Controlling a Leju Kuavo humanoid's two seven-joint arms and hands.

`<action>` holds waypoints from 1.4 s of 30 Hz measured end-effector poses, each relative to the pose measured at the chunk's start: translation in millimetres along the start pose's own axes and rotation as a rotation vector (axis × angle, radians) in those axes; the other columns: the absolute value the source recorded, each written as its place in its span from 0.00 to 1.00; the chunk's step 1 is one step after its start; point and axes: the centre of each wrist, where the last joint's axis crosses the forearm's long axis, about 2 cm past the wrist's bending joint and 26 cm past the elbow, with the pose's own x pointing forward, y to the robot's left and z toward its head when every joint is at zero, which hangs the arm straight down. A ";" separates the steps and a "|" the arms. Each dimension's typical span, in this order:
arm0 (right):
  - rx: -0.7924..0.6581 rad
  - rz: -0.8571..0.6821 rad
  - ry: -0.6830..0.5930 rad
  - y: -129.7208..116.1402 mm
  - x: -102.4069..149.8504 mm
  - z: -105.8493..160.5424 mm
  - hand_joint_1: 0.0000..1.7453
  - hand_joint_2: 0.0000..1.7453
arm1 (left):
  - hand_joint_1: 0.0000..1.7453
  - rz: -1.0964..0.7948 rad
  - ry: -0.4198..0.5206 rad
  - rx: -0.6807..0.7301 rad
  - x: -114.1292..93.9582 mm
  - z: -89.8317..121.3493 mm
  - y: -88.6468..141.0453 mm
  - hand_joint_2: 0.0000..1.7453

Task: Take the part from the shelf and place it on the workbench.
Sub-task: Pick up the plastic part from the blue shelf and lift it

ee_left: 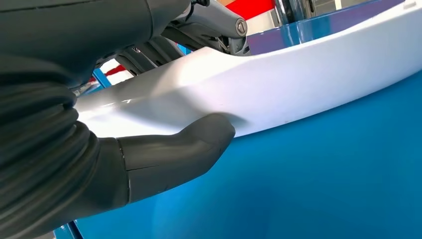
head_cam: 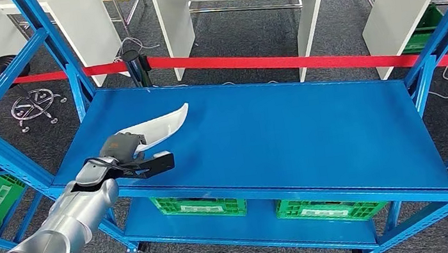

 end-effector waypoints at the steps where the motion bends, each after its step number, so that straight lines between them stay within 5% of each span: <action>1: 0.000 0.000 0.000 0.0 0.0 0.0 0.00 0.00 | 1.00 0.008 -0.007 0.011 0.5 -0.1 0.3 1.00; 13: -0.003 -0.015 -0.004 0.0 0.6 -0.1 0.00 0.00 | 1.00 0.055 -0.171 0.212 16.4 -3.0 19.2 1.00; 29: -0.009 -0.044 -0.010 1.1 2.1 -0.3 0.00 0.00 | 1.00 0.031 -0.413 0.499 63.5 -0.7 131.5 1.00; 42: -0.010 -0.045 -0.013 1.1 3.0 -0.4 0.00 0.00 | 1.00 0.058 -0.458 0.502 71.9 1.6 144.3 1.00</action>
